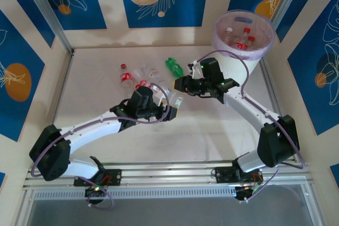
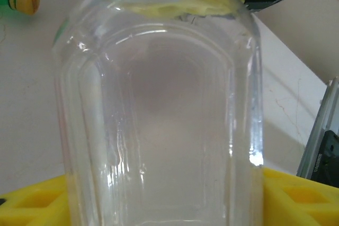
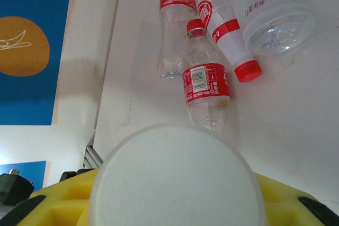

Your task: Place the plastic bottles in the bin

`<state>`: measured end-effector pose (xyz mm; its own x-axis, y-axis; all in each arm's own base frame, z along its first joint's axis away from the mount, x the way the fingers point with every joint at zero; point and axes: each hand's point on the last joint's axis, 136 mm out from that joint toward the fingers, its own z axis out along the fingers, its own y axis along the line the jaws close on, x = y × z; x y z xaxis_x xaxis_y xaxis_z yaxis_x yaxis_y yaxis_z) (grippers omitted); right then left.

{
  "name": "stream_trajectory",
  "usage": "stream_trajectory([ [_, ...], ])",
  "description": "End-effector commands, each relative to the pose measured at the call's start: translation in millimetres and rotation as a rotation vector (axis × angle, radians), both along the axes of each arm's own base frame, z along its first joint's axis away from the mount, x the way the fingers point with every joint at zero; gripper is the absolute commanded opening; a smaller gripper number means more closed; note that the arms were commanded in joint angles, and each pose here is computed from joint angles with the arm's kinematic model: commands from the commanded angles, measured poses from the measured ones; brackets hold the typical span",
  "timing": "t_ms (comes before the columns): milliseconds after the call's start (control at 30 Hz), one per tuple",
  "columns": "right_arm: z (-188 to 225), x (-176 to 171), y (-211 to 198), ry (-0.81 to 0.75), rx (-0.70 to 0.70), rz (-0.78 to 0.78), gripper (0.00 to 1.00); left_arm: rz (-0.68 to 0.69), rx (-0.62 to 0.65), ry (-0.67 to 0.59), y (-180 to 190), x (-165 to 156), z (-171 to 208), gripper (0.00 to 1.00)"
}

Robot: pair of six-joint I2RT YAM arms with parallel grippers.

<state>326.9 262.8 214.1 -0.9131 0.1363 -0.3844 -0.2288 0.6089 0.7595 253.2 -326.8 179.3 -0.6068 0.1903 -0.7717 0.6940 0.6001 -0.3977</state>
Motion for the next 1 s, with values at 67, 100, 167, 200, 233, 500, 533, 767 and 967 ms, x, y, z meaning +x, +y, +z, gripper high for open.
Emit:
stream_trajectory([
  [67, 15, 6, 0, -0.062, -0.007, -0.008, 0.21, -0.011, -0.025, -0.014, -4, -1, 6, 0.99],
  [100, 18, 7, -2, -0.076, -0.012, -0.015, 0.21, -0.013, -0.025, -0.013, -4, -2, 6, 1.00],
  [167, 28, 12, -5, -0.123, -0.024, -0.032, 0.20, -0.010, -0.026, -0.012, -2, -2, 6, 1.00],
  [200, 36, 14, -7, -0.157, -0.037, -0.043, 0.19, -0.007, -0.026, -0.013, -1, -3, 6, 1.00],
  [233, 45, 18, -11, -0.197, -0.055, -0.058, 0.19, 0.001, -0.024, -0.013, 1, -3, 6, 1.00],
  [500, 139, 50, -59, -0.621, -0.296, -0.236, 0.18, 0.078, -0.040, -0.019, 25, -6, 7, 1.00],
  [533, 151, 53, -65, -0.675, -0.326, -0.258, 0.18, 0.088, -0.041, -0.016, 28, -6, 6, 1.00],
  [767, 222, 76, -105, -0.977, -0.480, -0.420, 0.18, 0.138, -0.035, 0.023, 38, -6, -7, 1.00],
  [967, 261, 101, -147, -1.068, -0.476, -0.563, 0.17, 0.131, -0.044, 0.044, 33, -5, -12, 1.00],
])
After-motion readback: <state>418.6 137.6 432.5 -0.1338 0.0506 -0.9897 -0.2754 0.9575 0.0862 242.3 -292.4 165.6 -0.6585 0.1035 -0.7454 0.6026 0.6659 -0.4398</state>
